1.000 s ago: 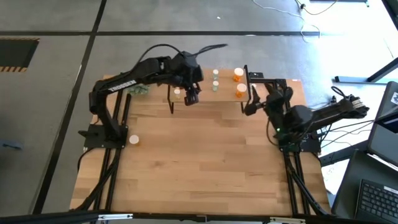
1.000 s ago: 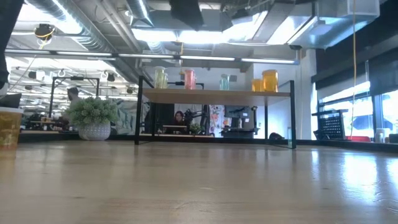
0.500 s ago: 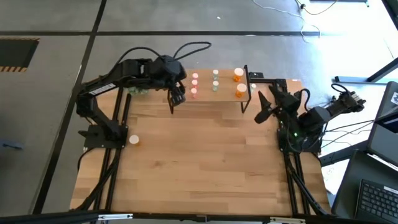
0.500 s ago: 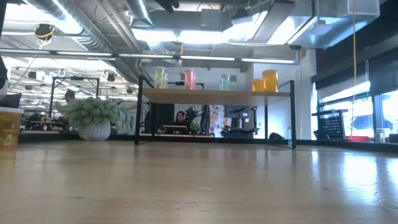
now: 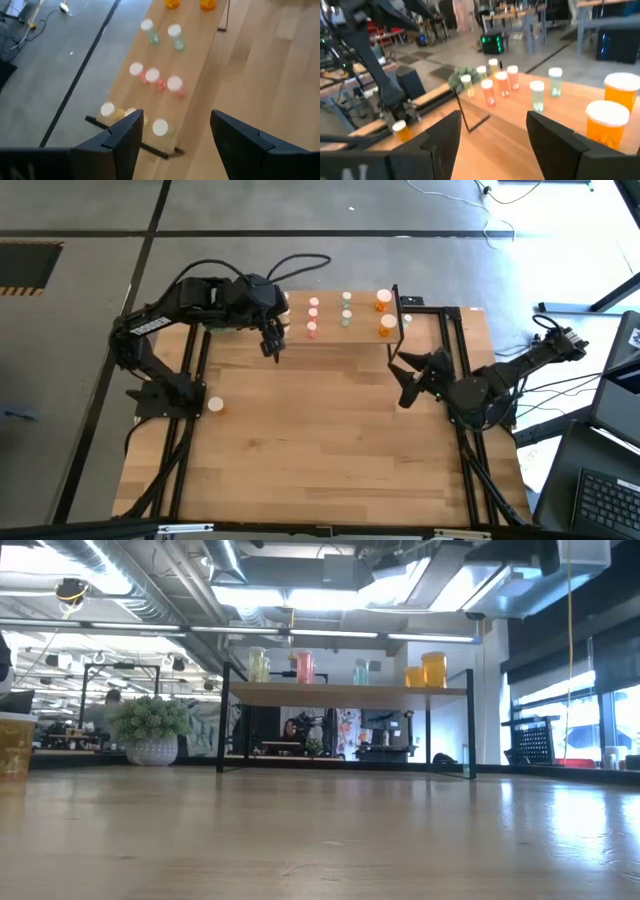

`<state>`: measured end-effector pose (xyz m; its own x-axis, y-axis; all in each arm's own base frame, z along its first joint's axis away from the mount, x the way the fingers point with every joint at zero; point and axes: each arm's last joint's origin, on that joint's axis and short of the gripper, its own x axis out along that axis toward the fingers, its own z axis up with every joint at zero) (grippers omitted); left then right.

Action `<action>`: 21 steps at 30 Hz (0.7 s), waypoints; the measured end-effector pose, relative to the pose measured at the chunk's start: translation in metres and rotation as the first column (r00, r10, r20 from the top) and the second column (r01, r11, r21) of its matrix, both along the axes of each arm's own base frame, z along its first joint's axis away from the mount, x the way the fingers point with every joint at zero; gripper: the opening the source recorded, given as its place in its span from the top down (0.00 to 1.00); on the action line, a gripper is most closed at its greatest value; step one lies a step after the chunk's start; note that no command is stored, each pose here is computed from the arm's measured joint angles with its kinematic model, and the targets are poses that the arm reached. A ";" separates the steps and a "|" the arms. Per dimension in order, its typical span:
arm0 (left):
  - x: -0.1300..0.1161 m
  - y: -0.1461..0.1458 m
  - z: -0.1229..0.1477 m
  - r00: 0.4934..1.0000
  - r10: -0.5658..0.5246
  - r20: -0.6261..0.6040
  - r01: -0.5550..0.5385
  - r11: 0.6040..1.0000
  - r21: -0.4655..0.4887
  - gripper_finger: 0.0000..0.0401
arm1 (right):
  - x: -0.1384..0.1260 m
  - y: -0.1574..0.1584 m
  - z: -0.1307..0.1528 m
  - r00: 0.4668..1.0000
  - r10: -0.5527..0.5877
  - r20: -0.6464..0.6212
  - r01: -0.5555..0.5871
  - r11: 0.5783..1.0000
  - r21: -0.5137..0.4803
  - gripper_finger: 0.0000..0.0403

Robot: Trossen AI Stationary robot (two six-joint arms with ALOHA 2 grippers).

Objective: Pick and place medicine bottles onto shelf by color
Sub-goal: Put the right orange pill bottle on the shelf aligned with the other orange pill bottle

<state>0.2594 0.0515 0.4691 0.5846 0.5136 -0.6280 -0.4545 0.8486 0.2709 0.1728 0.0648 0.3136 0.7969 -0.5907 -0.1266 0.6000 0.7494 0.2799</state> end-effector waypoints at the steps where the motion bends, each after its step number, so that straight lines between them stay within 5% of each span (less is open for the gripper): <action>1: -0.001 -0.001 0.000 1.000 -0.002 -0.009 0.002 1.000 -0.002 0.43 | 0.001 -0.002 -0.003 1.000 0.005 -0.015 -0.005 1.000 0.011 0.44; 6: -0.002 -0.002 0.001 1.000 -0.007 -0.004 0.007 1.000 0.000 0.44 | 0.009 -0.012 -0.009 0.996 -0.018 -0.091 0.016 1.000 -0.027 0.44; 21: -0.002 -0.003 0.001 1.000 0.004 0.007 -0.004 1.000 -0.014 0.44 | 0.037 -0.063 -0.048 0.928 -0.074 -0.364 0.111 0.990 0.083 0.44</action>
